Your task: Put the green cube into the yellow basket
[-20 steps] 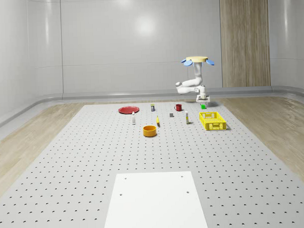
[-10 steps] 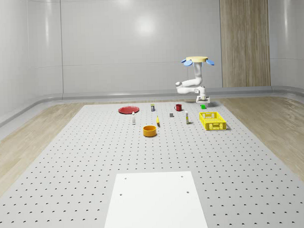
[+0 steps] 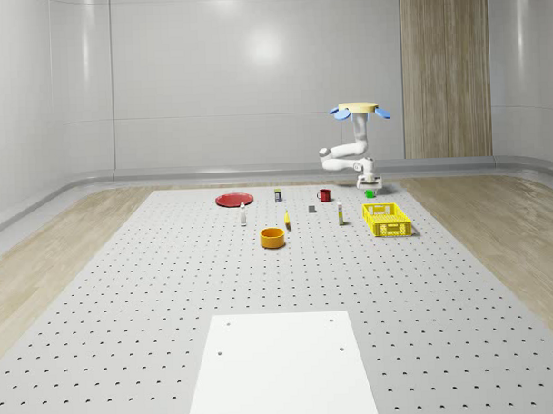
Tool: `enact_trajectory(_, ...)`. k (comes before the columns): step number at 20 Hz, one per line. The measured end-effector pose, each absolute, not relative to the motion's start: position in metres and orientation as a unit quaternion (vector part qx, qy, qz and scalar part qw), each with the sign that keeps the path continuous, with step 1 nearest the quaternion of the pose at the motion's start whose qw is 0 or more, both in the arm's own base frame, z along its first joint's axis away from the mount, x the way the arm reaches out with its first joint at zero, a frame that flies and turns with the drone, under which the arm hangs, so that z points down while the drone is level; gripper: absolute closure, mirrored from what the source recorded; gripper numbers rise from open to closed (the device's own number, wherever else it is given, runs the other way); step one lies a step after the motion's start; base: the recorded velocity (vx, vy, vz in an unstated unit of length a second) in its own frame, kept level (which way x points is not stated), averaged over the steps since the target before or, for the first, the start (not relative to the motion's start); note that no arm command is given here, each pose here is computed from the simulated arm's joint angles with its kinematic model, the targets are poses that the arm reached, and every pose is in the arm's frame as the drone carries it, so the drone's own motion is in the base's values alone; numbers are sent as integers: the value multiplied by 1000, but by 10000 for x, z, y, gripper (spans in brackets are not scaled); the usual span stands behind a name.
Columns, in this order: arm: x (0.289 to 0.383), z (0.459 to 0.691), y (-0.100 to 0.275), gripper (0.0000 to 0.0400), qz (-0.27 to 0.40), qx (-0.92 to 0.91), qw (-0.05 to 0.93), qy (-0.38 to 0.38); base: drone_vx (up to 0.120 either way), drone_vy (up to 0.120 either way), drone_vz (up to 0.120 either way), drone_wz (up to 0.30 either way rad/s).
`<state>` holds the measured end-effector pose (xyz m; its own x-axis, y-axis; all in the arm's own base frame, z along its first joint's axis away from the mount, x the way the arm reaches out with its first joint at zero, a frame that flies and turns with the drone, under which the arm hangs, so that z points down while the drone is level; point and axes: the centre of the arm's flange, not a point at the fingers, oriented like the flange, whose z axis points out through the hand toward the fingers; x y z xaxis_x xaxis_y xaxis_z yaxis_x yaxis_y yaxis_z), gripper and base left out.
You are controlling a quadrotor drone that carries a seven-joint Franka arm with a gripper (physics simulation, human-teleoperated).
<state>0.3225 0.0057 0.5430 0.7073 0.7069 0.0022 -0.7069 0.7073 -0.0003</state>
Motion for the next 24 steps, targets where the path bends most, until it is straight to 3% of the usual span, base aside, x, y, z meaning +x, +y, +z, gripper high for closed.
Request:
enact_trajectory(5,3227,5442,59,130,383,0,924,-1,0,0,0,0)
enact_trajectory(13,3227,5358,60,141,383,0,924,-1,0,0,0,0)
enact_trajectory(16,3227,5243,60,147,383,0,924,-1,27,0,107,0)
enact_trajectory(24,3227,5053,60,149,385,1,923,-2,120,0,120,0)
